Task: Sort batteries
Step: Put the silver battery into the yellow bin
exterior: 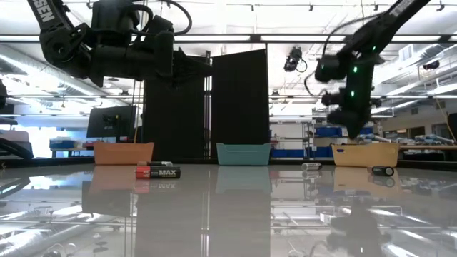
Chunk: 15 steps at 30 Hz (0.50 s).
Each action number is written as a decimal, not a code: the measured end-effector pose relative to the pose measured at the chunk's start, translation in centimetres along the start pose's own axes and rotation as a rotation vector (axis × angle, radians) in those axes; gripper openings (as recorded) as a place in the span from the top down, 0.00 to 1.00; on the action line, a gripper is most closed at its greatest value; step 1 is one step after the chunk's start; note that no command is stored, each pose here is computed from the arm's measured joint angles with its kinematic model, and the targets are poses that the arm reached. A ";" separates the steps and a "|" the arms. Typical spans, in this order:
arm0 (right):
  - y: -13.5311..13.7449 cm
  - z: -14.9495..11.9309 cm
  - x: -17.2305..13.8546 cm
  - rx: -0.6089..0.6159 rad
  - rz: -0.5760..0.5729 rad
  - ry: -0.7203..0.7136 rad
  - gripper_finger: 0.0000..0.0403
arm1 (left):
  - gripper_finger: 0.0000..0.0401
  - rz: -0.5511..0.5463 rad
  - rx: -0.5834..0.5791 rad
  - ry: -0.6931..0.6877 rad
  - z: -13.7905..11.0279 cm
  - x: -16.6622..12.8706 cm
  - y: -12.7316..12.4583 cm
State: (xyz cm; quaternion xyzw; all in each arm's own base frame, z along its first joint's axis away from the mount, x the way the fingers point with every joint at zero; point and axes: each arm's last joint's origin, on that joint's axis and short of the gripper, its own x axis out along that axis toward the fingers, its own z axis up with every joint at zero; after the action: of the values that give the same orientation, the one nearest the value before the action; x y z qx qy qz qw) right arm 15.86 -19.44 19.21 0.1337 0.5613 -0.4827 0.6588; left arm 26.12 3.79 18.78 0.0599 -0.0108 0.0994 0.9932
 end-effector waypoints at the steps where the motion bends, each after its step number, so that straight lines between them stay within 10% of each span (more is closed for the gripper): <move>1: 0.0 0.0 -0.7 0.001 0.004 -0.028 0.95 | 0.96 0.000 0.000 0.000 0.0 0.0 0.0; 8: 1.5 -0.6 -5.2 0.016 0.236 -0.195 0.95 | 0.96 0.000 0.000 0.000 0.0 0.0 0.0; 15: 6.7 -0.7 -8.5 -0.168 0.910 -0.452 0.98 | 0.96 -0.003 0.001 0.025 -0.2 0.0 0.0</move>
State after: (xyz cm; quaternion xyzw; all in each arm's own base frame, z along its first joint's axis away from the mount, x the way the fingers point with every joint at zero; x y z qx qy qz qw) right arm 21.49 -11.44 23.94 0.2034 0.3269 -0.1171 0.9155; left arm 26.13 3.79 18.54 0.0593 0.0015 0.0987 0.9933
